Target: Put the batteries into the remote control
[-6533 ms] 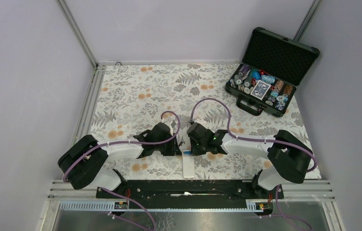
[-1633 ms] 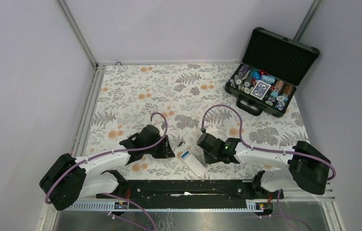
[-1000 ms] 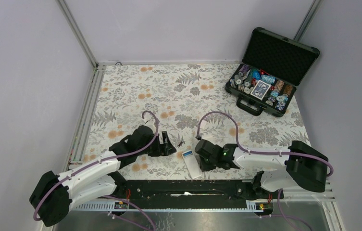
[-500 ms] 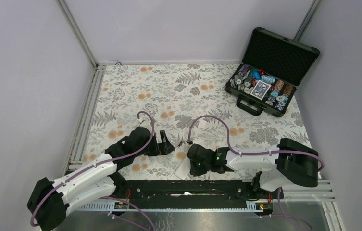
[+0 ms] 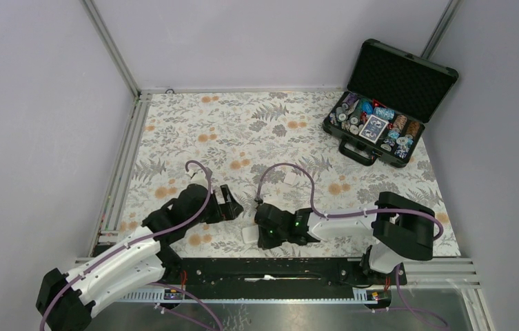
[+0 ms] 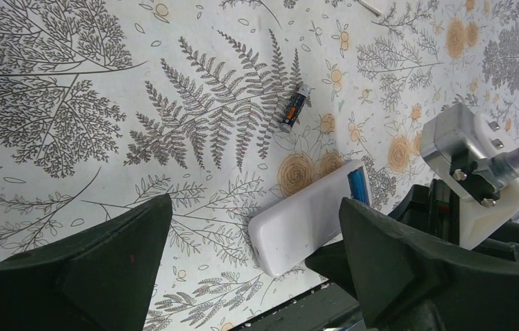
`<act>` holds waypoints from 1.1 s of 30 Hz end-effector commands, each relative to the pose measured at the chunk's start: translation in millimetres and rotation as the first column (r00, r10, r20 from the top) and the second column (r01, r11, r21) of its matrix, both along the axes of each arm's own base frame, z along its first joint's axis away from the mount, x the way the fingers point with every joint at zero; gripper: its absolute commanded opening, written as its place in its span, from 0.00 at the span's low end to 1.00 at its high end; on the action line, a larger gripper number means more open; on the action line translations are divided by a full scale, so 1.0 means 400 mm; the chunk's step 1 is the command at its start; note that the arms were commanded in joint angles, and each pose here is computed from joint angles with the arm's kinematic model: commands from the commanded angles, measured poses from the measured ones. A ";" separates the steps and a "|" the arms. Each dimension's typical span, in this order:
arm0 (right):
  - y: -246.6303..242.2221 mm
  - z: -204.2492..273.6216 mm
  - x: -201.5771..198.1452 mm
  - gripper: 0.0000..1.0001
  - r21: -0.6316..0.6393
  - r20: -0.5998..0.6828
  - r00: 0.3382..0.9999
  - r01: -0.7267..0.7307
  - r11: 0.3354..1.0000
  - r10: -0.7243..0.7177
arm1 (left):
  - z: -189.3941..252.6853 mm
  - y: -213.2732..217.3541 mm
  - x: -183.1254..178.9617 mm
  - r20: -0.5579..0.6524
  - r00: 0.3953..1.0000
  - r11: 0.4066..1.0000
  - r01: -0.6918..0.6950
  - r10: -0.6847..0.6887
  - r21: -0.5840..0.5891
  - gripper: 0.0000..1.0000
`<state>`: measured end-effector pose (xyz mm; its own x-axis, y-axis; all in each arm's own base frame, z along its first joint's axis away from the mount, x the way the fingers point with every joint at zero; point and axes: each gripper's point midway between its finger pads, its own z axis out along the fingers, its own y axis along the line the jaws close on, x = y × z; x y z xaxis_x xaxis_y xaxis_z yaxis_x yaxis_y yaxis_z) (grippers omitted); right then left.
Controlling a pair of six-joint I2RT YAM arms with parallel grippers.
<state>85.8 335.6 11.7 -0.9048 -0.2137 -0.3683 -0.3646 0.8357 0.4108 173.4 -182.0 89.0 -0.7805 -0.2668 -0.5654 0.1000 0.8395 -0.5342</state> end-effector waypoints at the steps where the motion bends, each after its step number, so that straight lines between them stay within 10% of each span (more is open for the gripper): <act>1: 0.056 0.015 0.014 0.00 0.039 0.012 1.000 0.012 0.999 -0.013 | 0.002 0.016 0.013 0.016 0.999 0.999 -0.050 0.050 -0.003 0.99; 33: 0.023 0.063 0.251 0.00 0.037 0.249 0.940 0.230 0.972 -0.232 | -0.019 -0.003 0.010 -0.006 1.000 1.000 0.009 -0.009 0.023 0.99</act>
<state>174.6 356.1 24.1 -0.8406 -0.0283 -0.5410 -0.2613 0.8959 0.3593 168.1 -173.5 72.1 -0.8040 -0.2404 -0.5438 0.0703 0.8698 -0.4884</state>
